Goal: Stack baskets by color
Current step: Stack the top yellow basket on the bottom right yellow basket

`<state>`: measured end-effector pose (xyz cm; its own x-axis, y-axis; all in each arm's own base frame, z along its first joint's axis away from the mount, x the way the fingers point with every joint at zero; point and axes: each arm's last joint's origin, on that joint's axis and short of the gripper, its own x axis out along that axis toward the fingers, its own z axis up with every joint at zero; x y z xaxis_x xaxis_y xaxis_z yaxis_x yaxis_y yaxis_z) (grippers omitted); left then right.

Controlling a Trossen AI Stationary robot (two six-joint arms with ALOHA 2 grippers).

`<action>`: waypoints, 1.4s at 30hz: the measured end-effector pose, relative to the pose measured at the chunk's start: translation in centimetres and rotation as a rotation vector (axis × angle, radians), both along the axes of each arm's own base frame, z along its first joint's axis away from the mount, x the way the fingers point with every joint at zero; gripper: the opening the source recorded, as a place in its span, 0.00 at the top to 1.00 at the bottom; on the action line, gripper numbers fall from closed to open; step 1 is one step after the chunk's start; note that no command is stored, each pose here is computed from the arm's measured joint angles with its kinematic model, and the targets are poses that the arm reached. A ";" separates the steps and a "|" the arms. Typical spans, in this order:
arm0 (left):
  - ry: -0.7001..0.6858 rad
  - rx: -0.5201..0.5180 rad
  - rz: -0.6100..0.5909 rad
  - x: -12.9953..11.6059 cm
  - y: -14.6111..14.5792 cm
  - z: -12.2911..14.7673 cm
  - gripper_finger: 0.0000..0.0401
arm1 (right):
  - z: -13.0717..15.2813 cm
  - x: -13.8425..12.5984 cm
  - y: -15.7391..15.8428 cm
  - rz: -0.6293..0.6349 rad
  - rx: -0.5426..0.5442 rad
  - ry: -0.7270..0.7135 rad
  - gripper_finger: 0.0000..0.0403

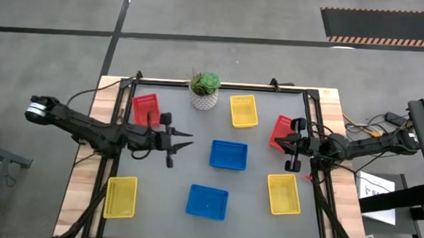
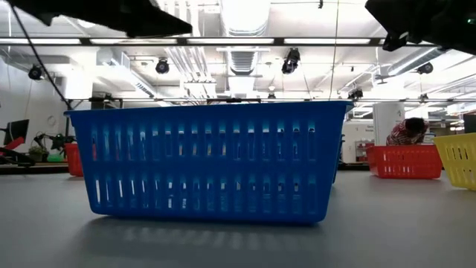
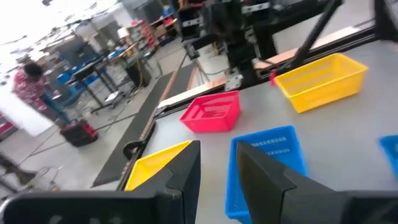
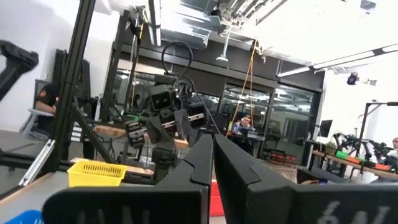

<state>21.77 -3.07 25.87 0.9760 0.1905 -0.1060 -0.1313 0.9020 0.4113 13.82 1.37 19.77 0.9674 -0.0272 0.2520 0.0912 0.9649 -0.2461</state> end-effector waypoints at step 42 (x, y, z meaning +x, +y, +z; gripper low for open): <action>-0.255 0.072 -0.001 -4.8 0.9 1.3 0.78 | 6.9 10.4 1.9 -0.159 0.156 0.978 0.98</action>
